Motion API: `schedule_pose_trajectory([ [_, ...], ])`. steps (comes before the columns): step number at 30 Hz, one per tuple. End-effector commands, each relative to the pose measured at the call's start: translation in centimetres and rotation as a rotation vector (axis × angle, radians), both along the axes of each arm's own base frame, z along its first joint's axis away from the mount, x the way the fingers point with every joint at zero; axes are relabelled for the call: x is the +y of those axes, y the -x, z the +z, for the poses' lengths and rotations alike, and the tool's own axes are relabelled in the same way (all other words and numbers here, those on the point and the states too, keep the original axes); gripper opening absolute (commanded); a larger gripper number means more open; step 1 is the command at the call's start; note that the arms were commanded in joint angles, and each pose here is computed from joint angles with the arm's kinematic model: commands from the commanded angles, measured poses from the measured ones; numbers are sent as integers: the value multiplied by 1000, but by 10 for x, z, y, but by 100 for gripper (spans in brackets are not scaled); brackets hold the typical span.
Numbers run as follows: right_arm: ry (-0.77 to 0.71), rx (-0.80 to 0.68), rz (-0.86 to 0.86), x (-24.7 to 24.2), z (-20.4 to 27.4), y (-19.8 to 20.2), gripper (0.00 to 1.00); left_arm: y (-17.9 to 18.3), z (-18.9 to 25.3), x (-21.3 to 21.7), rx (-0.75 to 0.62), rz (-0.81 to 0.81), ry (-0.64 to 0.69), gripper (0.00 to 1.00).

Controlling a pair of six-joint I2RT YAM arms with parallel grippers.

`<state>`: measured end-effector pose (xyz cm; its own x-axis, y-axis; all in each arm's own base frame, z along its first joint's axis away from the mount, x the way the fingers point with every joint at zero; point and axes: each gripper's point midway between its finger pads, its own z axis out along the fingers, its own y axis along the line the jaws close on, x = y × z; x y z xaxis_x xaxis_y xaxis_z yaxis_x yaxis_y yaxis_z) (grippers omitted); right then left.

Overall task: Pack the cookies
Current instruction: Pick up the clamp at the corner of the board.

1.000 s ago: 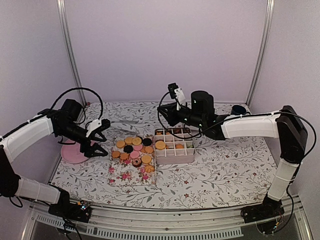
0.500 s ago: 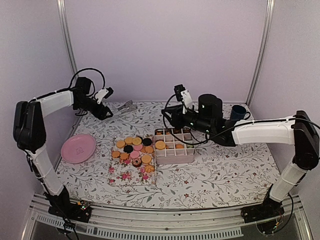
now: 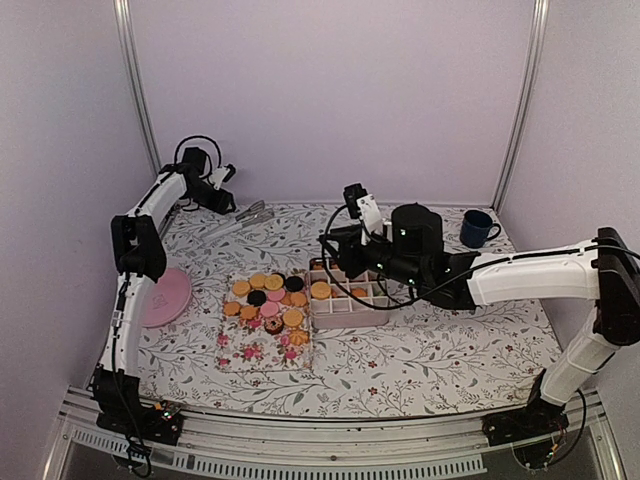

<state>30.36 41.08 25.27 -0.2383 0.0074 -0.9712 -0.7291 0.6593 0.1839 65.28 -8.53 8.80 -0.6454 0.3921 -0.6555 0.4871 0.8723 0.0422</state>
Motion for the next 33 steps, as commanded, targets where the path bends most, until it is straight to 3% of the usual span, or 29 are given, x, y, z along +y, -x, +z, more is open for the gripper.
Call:
schedule_pose_trajectory([
  [1,-49,-4,-25,-5,18,4,30,24,-25,8,137,-22,-28,60],
  [10,-50,6,-26,-1,18,2,30,50,-53,11,249,-116,-72,54],
  [22,-60,8,2,4,25,9,30,42,-25,11,164,-160,-87,52],
  [29,-59,5,-4,5,25,8,29,57,-41,2,221,-239,-81,50],
  [33,-58,6,-2,6,24,7,29,60,-47,-1,233,-248,-88,44],
])
